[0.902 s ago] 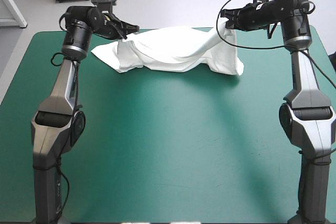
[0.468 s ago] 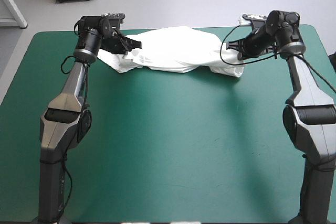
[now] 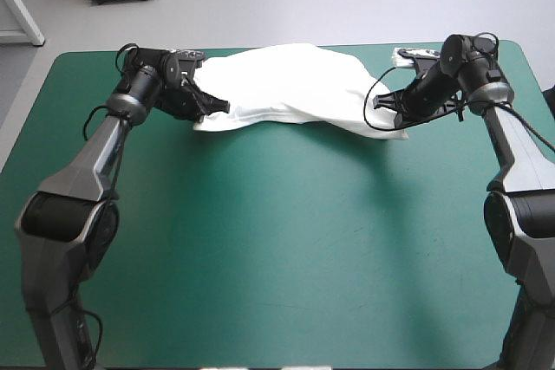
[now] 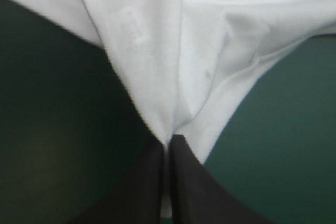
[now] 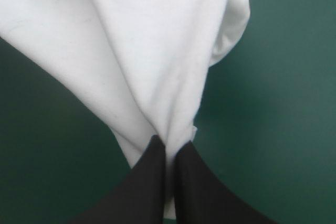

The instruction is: Fold the cloth

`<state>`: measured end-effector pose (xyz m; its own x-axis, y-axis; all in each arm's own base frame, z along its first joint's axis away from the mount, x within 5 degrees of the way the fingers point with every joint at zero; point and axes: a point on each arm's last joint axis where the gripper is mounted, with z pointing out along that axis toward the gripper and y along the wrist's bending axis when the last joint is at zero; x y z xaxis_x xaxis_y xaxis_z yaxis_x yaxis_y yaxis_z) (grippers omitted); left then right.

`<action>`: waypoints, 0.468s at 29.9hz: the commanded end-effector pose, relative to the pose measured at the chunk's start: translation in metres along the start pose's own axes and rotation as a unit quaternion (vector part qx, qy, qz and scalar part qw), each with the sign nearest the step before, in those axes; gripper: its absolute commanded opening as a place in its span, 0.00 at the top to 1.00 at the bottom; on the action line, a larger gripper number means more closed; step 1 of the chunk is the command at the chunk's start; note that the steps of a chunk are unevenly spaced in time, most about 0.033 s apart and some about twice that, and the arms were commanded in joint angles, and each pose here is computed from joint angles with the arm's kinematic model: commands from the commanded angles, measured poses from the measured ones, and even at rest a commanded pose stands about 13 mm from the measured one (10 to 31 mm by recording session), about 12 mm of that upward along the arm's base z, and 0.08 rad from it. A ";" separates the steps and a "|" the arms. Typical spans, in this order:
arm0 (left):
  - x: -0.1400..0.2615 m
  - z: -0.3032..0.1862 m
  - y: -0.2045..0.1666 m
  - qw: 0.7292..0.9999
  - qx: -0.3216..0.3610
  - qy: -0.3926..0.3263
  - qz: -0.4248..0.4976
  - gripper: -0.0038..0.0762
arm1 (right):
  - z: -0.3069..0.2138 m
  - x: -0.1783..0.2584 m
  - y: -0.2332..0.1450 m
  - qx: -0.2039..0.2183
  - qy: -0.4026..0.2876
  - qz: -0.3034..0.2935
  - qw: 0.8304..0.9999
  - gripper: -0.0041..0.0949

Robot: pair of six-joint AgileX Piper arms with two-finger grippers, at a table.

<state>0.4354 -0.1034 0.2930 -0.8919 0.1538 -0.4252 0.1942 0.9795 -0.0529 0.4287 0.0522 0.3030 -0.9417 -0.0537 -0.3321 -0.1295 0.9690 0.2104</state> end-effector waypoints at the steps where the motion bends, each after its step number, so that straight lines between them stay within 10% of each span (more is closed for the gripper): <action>1: 0.037 -0.042 -0.001 0.998 0.004 -0.066 -0.017 0.98 | -0.026 0.020 0.007 -0.004 -0.002 -0.005 1.000 0.97; 14: 0.168 -0.068 -0.002 0.999 0.037 0.018 -0.017 0.98 | -0.024 0.133 0.007 0.012 0.085 -0.004 0.996 0.97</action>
<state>0.2806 -0.0711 0.2715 -0.9218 0.1200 -0.3688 0.1671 0.9810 -0.0984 0.3174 0.0488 0.2647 -0.9899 -0.0848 -0.1138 -0.1062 0.9745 0.1974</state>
